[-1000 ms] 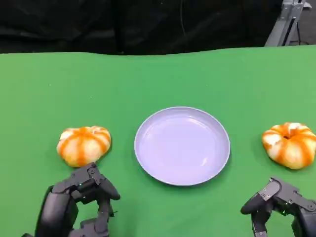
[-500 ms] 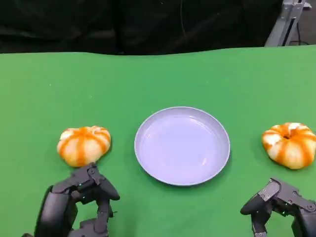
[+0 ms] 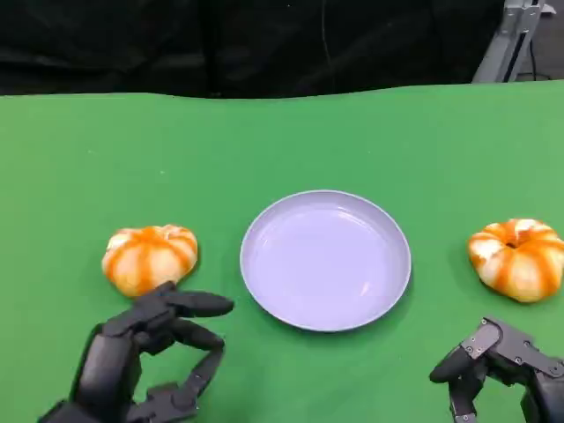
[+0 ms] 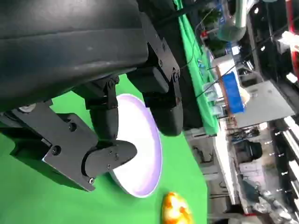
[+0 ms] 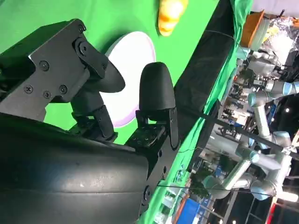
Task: Grasp the bread from the table and place it into the plate.
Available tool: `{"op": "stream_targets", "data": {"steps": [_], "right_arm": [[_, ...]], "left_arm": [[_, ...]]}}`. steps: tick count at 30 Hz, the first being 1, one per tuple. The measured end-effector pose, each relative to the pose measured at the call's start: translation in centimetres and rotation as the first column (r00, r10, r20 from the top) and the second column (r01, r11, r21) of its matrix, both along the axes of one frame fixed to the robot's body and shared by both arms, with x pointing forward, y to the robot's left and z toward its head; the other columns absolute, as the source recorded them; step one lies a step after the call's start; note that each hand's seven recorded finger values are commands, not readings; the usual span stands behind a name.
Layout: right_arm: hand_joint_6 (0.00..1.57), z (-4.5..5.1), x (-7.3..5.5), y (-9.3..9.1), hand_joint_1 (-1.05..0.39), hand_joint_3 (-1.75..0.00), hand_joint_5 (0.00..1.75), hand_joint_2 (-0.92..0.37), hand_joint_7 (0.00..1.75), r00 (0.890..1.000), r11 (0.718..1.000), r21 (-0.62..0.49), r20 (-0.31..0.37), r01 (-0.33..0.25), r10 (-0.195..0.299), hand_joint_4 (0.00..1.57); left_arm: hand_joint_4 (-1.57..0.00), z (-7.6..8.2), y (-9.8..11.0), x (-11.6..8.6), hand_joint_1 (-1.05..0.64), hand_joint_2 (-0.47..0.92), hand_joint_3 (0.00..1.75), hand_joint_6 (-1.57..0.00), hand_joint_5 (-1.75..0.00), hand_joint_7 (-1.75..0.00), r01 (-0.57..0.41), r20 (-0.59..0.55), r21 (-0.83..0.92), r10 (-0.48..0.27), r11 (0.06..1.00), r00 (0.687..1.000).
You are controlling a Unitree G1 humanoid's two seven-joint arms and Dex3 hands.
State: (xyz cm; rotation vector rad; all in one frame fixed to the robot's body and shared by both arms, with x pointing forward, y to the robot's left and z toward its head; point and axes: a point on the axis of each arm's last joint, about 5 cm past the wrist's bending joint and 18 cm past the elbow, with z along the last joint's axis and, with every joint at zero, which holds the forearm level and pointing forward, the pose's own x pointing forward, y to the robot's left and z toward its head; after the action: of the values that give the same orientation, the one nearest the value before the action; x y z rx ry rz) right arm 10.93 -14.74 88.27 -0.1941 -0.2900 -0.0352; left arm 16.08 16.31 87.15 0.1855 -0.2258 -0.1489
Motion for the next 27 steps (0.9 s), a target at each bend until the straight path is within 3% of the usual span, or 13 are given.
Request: {"op": "stream_targets", "data": {"steps": [4, 9, 13, 20, 27], "right_arm": [[0.76, 0.02, 0.0, 0.1, 0.07, -1.28, 1.69, -0.4, 1.33, 1.0, 1.0, 0.003, 0.001, -0.001, 0.001, 0.81], [0.76, 0.09, 0.2, 0.2, 0.06, -1.28, 1.68, -0.4, 1.33, 1.0, 1.0, 0.007, 0.008, 0.002, -0.002, 0.82], [0.76, 0.11, 0.3, 0.2, 0.07, -1.27, 1.66, -0.4, 1.32, 1.0, 1.0, 0.007, 0.01, 0.004, -0.004, 0.82], [0.76, 0.11, 0.3, 0.2, 0.09, -1.27, 1.68, -0.41, 1.32, 1.0, 1.0, 0.008, 0.005, 0.004, -0.004, 0.83], [0.76, 0.13, 0.3, 0.3, 0.1, -1.3, 1.68, -0.39, 1.33, 1.0, 1.0, 0.011, 0.002, 0.003, -0.003, 0.82]], "left_arm": [[-0.17, 1.8, 1.6, 1.9, -0.55, 0.92, 0.1, -0.33, -0.52, -0.08, -0.014, 0.026, 0.292, 0.007, 0.956, 1.0], [-0.17, 2.9, 2.1, 3.8, -0.58, 0.92, 0.06, -0.37, -0.46, -0.06, -0.034, 0.059, 0.524, 0.004, 0.851, 0.998], [-0.15, 2.8, 2.3, 5.4, -0.57, 0.92, 0.05, -0.33, -0.38, -0.02, -0.06, 0.092, 0.654, 0.0, 0.754, 0.996], [-0.1, 2.6, 1.2, 7.8, -0.48, 0.9, 0.02, -0.32, -0.34, -0.01, -0.023, 0.035, 0.835, -0.011, 0.55, 0.999], [-0.1, 2.0, -0.2, 9.8, -0.45, 0.89, 0.0, -0.32, -0.34, 0.0, 0.031, -0.04, 0.897, 0.01, 0.44, 0.999]]}}
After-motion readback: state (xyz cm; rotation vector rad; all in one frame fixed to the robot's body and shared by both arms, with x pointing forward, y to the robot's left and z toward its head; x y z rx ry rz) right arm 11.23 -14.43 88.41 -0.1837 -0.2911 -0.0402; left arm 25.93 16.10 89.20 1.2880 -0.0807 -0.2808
